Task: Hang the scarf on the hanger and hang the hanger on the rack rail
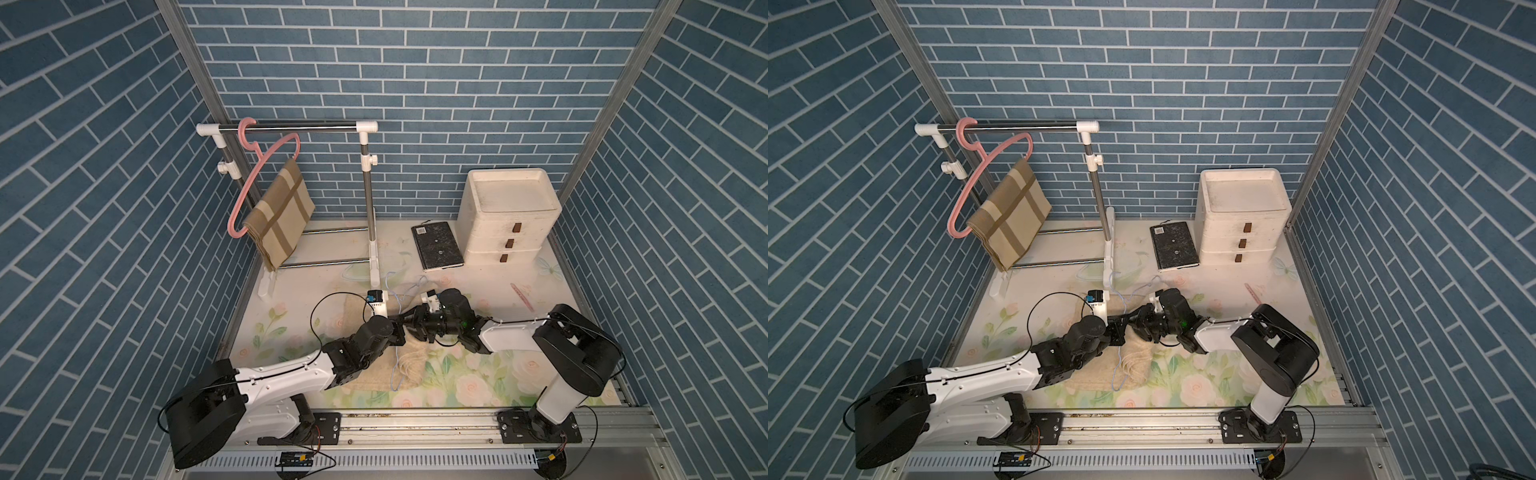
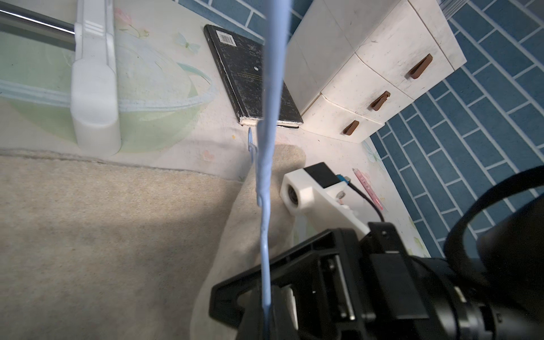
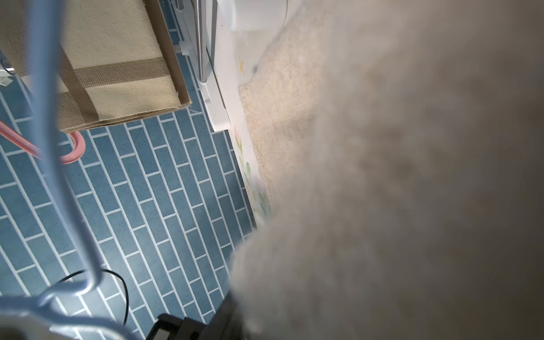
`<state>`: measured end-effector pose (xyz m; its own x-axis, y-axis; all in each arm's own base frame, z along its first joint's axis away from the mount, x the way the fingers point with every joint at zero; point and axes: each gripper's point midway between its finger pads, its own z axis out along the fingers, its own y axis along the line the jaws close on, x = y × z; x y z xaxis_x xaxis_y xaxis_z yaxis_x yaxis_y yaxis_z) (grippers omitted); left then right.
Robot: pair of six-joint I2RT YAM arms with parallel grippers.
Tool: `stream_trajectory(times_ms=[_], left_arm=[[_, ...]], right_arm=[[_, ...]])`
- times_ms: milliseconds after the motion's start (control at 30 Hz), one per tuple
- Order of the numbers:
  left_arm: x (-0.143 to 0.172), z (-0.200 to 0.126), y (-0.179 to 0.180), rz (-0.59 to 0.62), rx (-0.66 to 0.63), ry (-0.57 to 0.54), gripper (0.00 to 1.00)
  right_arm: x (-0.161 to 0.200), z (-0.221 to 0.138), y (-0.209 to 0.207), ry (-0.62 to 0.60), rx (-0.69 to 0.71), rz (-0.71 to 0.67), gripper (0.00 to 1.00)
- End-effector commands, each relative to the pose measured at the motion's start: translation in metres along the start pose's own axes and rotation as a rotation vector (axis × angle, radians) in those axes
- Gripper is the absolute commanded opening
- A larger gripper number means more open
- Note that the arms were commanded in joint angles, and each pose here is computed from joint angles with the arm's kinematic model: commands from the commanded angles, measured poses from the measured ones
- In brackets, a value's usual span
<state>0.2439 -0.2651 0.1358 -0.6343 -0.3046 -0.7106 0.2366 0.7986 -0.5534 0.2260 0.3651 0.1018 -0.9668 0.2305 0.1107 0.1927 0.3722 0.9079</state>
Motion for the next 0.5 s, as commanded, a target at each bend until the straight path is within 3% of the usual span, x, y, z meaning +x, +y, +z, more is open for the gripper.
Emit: stream_trajectory(times_ms=[0,200,267,367,467], left_arm=[[0.005,-0.001,0.001,0.006,-0.004,0.024,0.00],[0.003,-0.002,0.001,0.002,-0.006,0.020,0.00],[0.003,-0.002,0.001,0.004,-0.007,0.021,0.00],[0.003,-0.001,-0.001,0.010,-0.004,0.024,0.00],[0.002,-0.001,-0.003,0.014,0.004,0.024,0.00]], right_arm=[[-0.009,-0.023,-0.003,-0.058,0.028,-0.062,0.45],[-0.020,-0.051,0.013,-0.088,-0.002,-0.138,0.53],[-0.023,-0.052,0.011,-0.091,0.022,-0.154,0.51],[-0.022,-0.042,-0.001,-0.056,0.030,-0.128,0.37],[-0.021,-0.031,-0.001,-0.036,0.036,-0.134,0.09]])
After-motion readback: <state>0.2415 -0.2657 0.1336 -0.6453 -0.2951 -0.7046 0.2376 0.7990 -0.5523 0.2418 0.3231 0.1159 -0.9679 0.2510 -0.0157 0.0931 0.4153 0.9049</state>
